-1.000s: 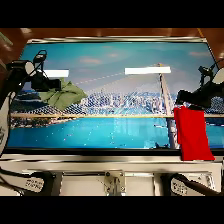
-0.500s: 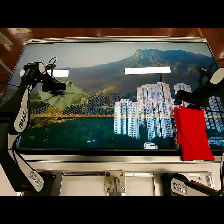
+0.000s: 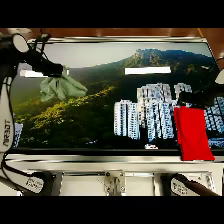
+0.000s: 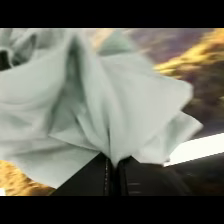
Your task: Fold the shirts.
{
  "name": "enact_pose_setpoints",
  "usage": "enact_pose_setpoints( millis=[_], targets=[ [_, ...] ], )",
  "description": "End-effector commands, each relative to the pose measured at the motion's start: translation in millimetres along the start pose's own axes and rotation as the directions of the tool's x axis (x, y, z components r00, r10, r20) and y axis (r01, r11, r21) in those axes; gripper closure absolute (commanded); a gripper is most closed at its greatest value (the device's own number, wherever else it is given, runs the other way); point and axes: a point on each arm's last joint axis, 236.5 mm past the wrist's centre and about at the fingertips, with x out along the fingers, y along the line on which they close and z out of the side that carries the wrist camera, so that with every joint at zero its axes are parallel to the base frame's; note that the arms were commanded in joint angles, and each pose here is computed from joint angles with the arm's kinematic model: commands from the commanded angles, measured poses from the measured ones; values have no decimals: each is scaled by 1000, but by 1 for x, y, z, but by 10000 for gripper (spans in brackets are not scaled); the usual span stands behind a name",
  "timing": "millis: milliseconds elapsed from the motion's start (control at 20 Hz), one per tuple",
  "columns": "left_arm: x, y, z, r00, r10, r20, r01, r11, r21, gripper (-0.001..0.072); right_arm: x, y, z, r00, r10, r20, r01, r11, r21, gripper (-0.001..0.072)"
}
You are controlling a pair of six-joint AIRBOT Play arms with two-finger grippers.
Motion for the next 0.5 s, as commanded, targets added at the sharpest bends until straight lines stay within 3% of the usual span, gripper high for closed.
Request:
enact_pose_setpoints(
  millis=[0,250,450],
  targets=[
    [-87,-120,0,965,-235,117,220,967,132,671,-40,-6,-8,996,-43,78,49,995,-84,34],
    [-59,-263,-69,927,-366,-77,372,886,277,672,-97,1,-28,978,-43,205,63,994,-94,34],
    [31,-343,-138,898,-369,-238,426,865,265,671,-105,3,-53,988,-40,149,53,995,-86,34]
  ],
)
